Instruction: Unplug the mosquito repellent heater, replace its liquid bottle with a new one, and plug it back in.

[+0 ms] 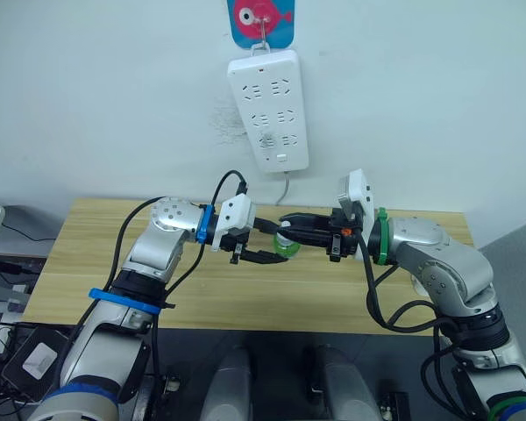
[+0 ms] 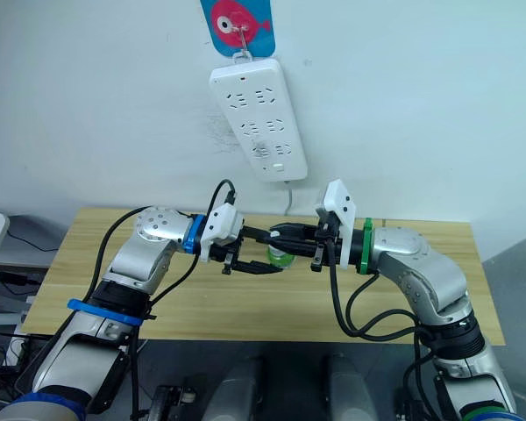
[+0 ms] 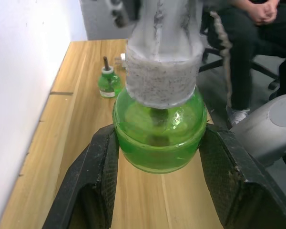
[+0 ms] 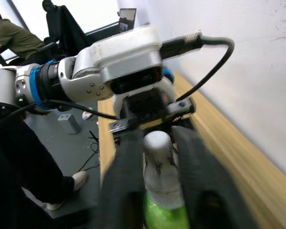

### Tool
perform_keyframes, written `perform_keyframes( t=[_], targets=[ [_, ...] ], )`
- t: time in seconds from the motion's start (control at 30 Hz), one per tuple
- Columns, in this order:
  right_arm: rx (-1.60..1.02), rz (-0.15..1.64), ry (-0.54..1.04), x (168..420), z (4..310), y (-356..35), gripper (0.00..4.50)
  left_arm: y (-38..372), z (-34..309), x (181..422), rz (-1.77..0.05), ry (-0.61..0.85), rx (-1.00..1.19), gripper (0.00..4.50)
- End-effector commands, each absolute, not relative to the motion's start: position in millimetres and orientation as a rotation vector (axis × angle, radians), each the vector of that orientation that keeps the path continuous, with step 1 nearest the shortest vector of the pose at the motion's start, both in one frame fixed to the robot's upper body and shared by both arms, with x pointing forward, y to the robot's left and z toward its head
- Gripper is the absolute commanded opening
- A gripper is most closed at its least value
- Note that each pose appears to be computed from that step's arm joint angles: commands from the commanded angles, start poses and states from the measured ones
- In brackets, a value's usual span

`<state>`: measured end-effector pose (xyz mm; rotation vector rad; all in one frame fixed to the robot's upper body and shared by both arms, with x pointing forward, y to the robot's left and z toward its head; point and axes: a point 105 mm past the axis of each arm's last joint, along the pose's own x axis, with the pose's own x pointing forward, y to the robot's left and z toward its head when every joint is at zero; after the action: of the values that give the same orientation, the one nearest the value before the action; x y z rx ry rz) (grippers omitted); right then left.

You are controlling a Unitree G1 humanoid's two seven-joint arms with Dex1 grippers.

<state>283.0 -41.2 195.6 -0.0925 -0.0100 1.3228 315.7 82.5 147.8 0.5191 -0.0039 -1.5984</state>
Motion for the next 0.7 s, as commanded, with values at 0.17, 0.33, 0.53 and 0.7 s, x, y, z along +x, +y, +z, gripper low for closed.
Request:
perform_keyframes(
  t=[0.17,0.33,0.53,0.7],
  targets=[
    [-0.084,1.382,-0.159,271,229,-39,0.25,81,156,313,-1.594,-0.051,0.528,2.16],
    [-0.031,1.299,-0.282,276,287,-50,0.25,90,146,314,-1.558,-0.022,0.518,2.16],
    [-0.089,0.849,-0.267,321,270,-109,0.25,94,141,308,-1.541,-0.019,0.505,2.16],
    [-0.203,0.555,-0.199,336,174,-145,0.25,94,141,305,-1.532,-0.017,0.497,2.16]
  ],
)
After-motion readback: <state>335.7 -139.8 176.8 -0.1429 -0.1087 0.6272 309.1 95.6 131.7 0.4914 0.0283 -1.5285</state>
